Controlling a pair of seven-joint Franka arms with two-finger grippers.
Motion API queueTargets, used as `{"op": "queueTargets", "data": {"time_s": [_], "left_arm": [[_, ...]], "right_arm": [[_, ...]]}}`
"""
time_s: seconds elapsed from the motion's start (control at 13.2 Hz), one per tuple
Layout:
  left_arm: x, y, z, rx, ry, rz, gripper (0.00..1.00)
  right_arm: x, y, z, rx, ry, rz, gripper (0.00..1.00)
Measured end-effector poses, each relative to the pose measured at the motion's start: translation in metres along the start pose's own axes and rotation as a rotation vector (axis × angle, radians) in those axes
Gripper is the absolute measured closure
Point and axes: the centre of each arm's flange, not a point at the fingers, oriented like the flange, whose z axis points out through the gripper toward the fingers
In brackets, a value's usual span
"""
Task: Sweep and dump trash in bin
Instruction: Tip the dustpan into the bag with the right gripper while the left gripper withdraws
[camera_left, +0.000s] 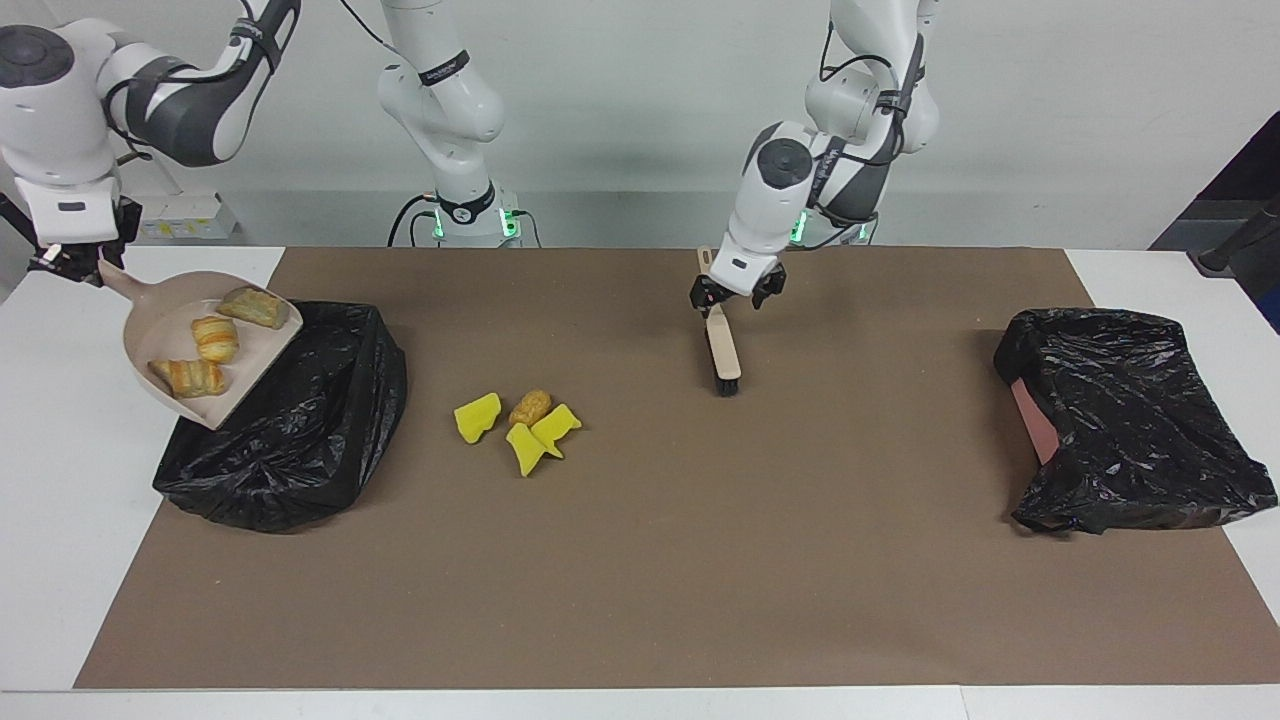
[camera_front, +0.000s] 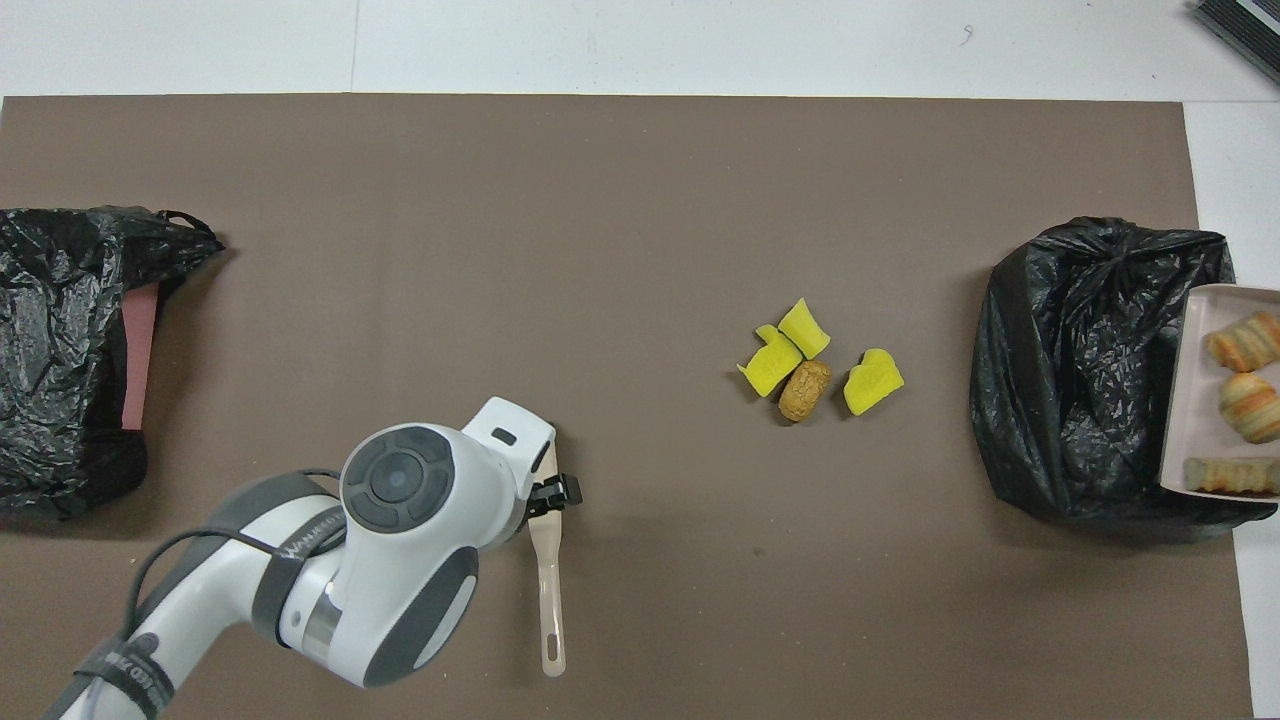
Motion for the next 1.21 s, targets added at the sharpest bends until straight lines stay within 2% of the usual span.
{"op": "queueTargets", "data": {"time_s": [0.23,0.53,0.76,0.98,1.21], "left_arm": [[0.06,-0.017,-0.022,-0.035,0.035,-0.054,0.0],[0.141,-0.066,-0.042,-0.059,0.077,-0.023,0.0],[0.18,-0.109,-0.057,-0.058,0.082,0.032,0.0],[0.201,-0.15,-0.092,-0.052,0.057,0.132,0.0],[0.211,-0.175,-0.132,0.011,0.053,0.246,0.0]], "right_arm": [[0.03,0.009,-0.017,-0.036,-0.118,-0.118,0.68],[0.049,0.015,-0.034,-0.074,-0.242,-0.212,0.68],[0.055,0.017,-0.047,-0.098,-0.279,-0.242,0.68],[0.054,0.009,-0.08,-0.121,-0.294,-0.237,0.68],[0.064,-0.005,-0.12,-0.124,-0.3,-0.191,0.68]]}}
